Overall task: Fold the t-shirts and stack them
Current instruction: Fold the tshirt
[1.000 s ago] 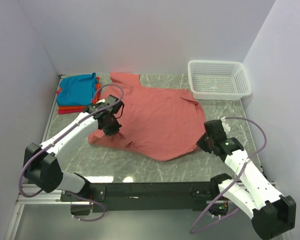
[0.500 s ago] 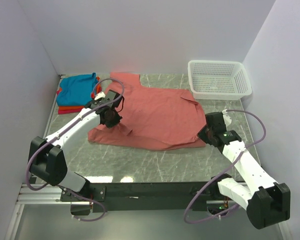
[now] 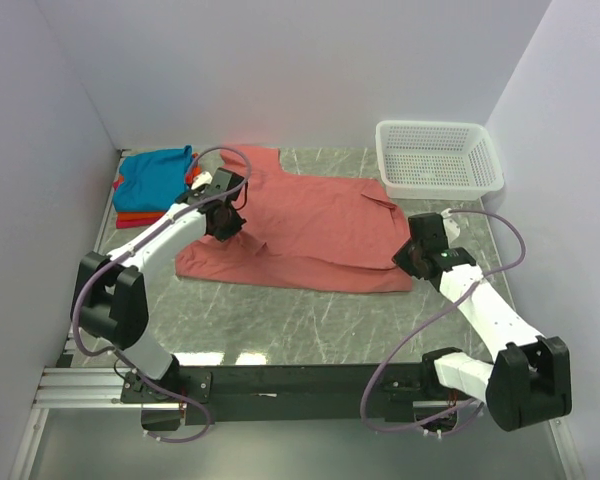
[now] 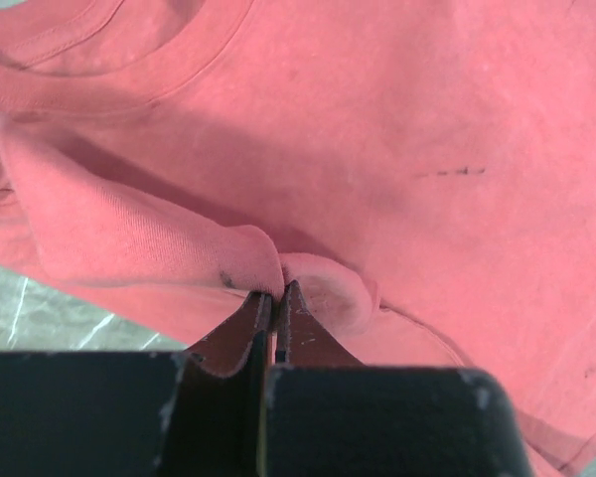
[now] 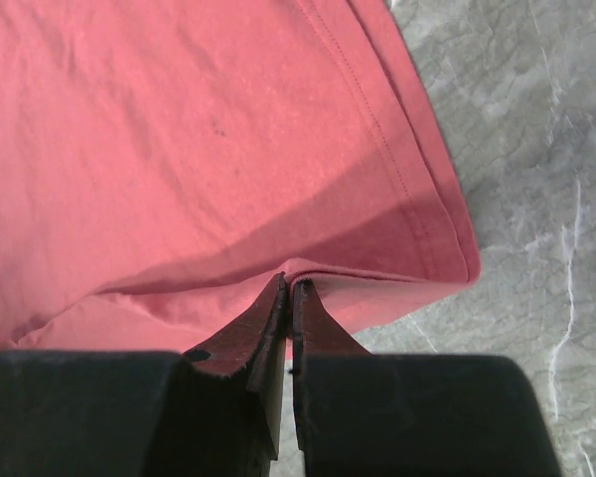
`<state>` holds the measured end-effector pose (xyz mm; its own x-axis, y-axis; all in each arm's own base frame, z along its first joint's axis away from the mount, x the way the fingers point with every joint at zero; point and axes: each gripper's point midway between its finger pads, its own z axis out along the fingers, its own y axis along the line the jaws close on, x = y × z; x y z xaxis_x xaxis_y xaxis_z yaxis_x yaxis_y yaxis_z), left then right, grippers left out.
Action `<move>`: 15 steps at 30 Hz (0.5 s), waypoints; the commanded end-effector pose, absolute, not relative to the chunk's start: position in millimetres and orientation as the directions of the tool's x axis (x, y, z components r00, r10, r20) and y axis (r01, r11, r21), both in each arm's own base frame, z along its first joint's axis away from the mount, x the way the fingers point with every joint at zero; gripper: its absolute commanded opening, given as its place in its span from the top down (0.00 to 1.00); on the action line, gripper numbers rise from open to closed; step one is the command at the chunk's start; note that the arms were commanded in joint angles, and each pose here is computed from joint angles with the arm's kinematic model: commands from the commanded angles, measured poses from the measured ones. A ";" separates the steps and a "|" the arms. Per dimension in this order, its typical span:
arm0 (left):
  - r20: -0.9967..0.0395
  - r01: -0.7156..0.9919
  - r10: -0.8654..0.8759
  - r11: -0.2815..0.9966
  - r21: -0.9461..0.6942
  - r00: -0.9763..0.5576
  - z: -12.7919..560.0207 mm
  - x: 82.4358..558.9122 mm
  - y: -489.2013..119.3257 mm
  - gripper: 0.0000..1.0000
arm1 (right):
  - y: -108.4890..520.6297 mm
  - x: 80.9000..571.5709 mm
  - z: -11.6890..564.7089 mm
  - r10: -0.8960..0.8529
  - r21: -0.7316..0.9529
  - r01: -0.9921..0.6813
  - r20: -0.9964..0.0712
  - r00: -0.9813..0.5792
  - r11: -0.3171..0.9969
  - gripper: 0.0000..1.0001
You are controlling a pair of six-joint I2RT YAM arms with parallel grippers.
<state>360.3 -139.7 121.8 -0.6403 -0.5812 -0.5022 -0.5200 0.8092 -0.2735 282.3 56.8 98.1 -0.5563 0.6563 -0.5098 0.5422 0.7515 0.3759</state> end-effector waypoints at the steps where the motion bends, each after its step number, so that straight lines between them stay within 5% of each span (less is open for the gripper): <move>1: -0.546 -0.478 -0.579 0.813 -0.331 -0.606 141.4 387.4 -147.5 0.99 | 54.3 307.3 121.6 0.664 0.418 0.522 -0.556 -0.500 0.744 0.96; 15: -0.557 -0.483 -0.554 0.828 -0.287 -0.619 130.3 419.6 -145.8 0.99 | 46.8 326.9 110.5 0.672 0.396 0.557 -0.559 -0.485 0.730 0.96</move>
<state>401.0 -144.7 118.7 -0.6378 -0.5635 -0.5250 -0.5021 0.8211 -0.2713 304.1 52.9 90.5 -0.5522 0.6626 -0.5060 0.5648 0.7438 0.3575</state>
